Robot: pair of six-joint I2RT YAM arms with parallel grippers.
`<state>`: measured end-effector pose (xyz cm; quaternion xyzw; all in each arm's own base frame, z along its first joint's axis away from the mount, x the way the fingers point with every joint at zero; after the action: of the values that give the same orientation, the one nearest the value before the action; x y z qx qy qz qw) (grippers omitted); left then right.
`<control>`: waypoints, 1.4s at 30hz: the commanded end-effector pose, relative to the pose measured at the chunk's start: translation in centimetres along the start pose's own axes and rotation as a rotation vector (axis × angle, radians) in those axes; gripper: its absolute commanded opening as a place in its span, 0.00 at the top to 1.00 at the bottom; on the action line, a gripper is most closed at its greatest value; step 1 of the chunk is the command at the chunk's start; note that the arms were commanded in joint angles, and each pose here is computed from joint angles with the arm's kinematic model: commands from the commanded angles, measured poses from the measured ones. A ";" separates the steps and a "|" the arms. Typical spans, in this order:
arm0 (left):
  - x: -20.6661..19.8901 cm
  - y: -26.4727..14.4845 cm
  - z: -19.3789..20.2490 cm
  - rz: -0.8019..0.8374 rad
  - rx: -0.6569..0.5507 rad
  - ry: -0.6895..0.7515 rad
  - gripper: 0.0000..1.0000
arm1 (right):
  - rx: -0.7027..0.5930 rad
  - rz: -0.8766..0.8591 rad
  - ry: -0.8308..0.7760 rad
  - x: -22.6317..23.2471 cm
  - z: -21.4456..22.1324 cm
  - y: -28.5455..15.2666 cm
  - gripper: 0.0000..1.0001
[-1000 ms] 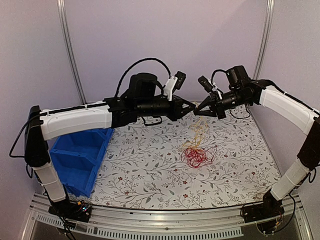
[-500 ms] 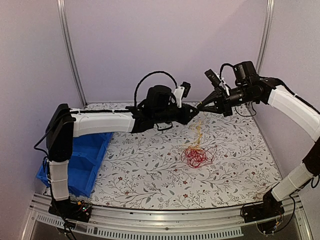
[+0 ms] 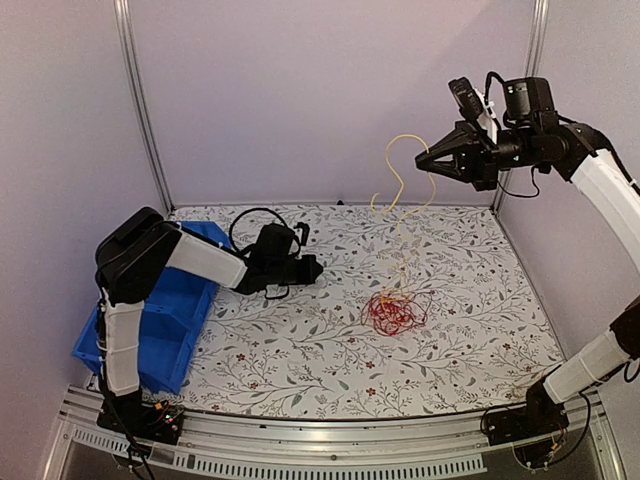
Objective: Untangle the cables
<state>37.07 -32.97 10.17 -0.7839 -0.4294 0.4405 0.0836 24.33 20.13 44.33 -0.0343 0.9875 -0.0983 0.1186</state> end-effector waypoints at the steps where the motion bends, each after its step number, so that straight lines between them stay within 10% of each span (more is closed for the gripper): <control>1: 1.3 -0.2 0.4 0.022 -0.032 -0.048 1.00 | -0.053 -0.016 -0.033 0.6 -3.0 -1.7 1.00; 7: 1.2 -1.2 0.9 0.081 -0.018 -0.043 1.00 | -0.042 0.035 -0.074 -0.2 -3.8 -2.6 1.00; 23: -14.7 -12.0 3.5 0.665 -0.319 0.501 0.39 | -0.002 0.149 -0.089 -2.5 -3.9 -2.4 1.00; 42: -17.8 -3.4 9.6 0.908 -0.094 0.559 0.38 | -0.004 0.165 -0.091 -2.7 -4.2 -2.5 1.00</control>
<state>24.93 -44.85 16.57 -0.9736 -0.1150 0.1963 -0.0185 26.13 18.90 48.58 0.0325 0.9825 -0.0901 0.1597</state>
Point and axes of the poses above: each gripper's point midway between its finger pads, its own y axis out along the fingers, its own x axis along the line the jaws close on, z = x × y, the point moved 8 cm from there along -y, back along the fingers, and after that the axes turned 13 degrees about -y, right-handed, at the moved point
